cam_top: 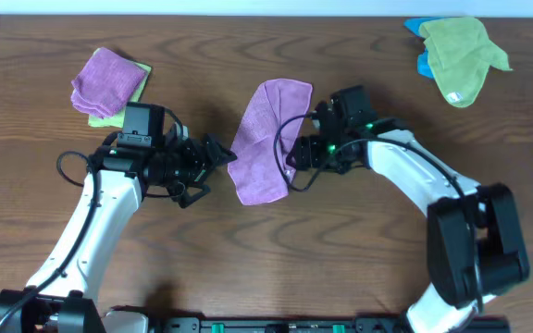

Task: Fold the cloth
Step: 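Reach the left gripper toward the hanging purple cloth's left edge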

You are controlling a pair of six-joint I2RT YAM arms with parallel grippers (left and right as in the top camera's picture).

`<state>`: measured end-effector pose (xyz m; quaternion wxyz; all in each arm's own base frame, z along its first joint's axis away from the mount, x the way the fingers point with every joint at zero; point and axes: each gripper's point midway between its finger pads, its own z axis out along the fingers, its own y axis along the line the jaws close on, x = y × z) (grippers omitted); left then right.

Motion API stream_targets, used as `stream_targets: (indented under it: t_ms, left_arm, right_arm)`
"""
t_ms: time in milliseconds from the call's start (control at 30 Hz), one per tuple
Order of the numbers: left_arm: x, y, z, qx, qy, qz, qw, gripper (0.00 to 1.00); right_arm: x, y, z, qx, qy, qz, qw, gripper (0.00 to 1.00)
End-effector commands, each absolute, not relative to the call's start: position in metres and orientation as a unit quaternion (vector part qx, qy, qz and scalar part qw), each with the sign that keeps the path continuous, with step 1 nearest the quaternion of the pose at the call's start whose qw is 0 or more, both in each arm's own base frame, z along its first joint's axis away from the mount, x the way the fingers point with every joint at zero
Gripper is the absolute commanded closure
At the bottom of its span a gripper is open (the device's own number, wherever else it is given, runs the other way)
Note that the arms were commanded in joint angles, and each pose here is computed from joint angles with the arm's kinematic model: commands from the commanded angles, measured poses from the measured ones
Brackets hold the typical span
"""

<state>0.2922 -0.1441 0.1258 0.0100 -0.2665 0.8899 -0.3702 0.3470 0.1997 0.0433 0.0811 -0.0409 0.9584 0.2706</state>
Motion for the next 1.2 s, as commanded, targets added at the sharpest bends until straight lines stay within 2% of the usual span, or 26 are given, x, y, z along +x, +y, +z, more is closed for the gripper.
stream_targets:
  t_ms: [0, 233, 533, 667, 1033, 1167]
  left_arm:
    - [0.297, -0.143, 0.126, -0.272, 0.89, -0.365, 0.015, 0.05]
    - [0.297, -0.142, 0.126, -0.274, 0.89, -0.365, 0.016, 0.05]
    - [0.298, -0.143, 0.126, -0.274, 0.889, -0.365, 0.017, 0.05]
    - [0.298, -0.143, 0.126, -0.274, 0.889, -0.365, 0.017, 0.05]
    - [0.298, -0.143, 0.126, -0.274, 0.889, -0.365, 0.017, 0.05]
    - [0.298, -0.143, 0.126, -0.274, 0.889, -0.365, 0.017, 0.05]
  right_arm:
    - [0.342, 0.205, 0.038, -0.036, 0.955, 0.286, 0.064, 0.28]
    - [0.341, 0.211, 0.037, -0.043, 0.954, 0.288, 0.065, 0.36]
    - [0.338, 0.221, 0.038, -0.056, 0.953, 0.291, 0.068, 0.39]
    - [0.339, 0.219, 0.036, -0.054, 0.955, 0.284, 0.069, 0.48]
    - [0.342, 0.214, 0.032, -0.051, 0.959, 0.267, 0.075, 0.58]
    - [0.342, 0.213, 0.028, -0.049, 0.961, 0.263, 0.072, 0.68]
